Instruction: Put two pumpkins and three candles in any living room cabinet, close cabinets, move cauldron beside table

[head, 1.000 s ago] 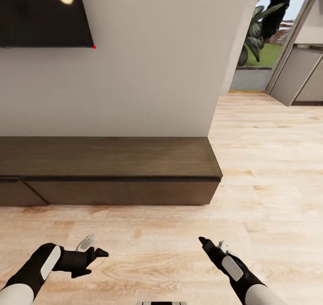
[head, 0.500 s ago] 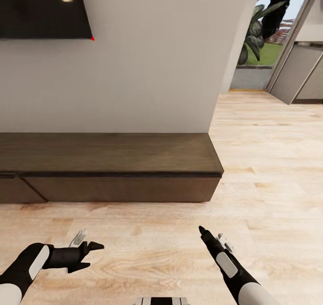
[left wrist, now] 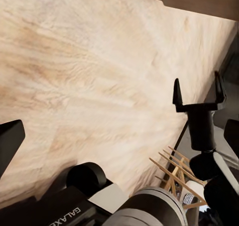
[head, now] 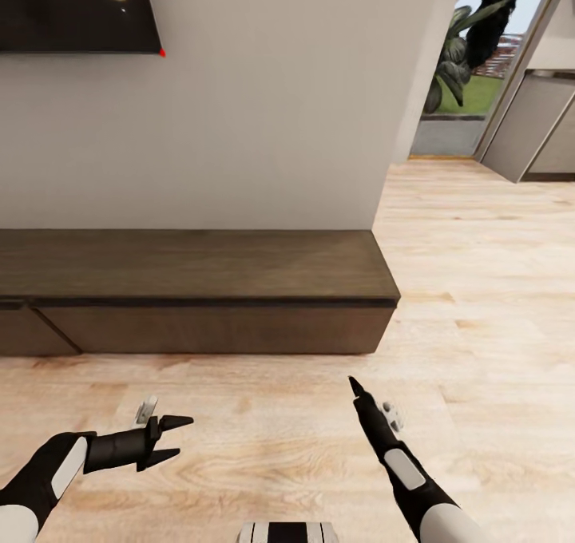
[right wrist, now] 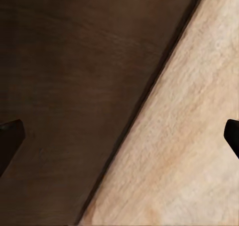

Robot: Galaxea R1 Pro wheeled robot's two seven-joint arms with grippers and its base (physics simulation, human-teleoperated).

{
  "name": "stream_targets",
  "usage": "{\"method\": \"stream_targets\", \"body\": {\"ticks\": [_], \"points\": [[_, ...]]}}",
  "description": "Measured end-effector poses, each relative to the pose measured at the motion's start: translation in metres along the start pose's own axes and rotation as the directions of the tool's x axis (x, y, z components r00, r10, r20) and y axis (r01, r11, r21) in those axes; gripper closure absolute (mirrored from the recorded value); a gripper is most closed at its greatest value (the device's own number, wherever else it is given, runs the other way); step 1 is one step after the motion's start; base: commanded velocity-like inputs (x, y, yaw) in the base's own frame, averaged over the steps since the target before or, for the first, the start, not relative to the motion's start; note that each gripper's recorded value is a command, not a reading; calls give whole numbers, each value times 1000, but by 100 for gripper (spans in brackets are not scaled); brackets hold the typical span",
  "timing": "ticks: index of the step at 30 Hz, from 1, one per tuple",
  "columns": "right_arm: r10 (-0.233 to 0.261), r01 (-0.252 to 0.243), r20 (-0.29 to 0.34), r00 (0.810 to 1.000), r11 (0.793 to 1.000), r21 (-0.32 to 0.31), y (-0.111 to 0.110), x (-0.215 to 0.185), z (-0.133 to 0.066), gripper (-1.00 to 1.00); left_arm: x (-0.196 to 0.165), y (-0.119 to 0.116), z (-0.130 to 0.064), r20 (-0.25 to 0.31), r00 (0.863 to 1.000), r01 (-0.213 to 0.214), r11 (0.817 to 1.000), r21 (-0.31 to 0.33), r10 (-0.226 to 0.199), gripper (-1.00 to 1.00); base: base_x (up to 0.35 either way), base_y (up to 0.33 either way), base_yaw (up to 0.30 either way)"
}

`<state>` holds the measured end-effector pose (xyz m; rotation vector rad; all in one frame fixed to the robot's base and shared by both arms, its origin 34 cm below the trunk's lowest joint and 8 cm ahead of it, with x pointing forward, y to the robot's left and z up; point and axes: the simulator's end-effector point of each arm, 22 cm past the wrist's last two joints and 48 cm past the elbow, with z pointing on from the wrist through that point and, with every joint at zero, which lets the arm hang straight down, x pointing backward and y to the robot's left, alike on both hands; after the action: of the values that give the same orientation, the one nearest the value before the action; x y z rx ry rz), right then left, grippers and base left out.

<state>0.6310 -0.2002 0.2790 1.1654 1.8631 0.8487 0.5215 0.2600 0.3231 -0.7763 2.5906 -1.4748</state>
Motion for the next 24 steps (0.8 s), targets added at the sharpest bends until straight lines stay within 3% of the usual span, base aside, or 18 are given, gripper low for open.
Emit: {"method": "stream_targets", "body": {"ticks": [4,6,8,11,15,20,24], "points": [[189,-184,61,980,980,-70,13,4,3,-100,1,7,4,-2,1000,6,1000,4,-6,-100,0,0,0],[222,-211,75,972,968,-137,24,-1,2,-100,2,11,6,-6,1000,13,1000,1,-13,-100,0,0,0],[236,-212,83,968,949,-231,41,-5,-1,-100,3,15,8,-10,1000,20,1000,-3,-20,-100,0,0,0],[244,-208,89,966,933,-294,51,-7,-4,-100,4,21,10,-16,999,29,1000,-8,-29,-100,0,0,0],[275,-239,87,958,925,-297,41,-7,-4,-100,6,28,14,-24,999,42,999,-14,-42,-100,0,0,0],[327,-306,13,945,898,-316,39,5,-4,-100,8,35,18,-32,998,58,998,-14,-59,-100,0,0,0],[327,-310,5,945,901,-304,27,0,-4,-100,11,36,21,-40,997,72,997,6,-72,-100,0,0,0]]}}
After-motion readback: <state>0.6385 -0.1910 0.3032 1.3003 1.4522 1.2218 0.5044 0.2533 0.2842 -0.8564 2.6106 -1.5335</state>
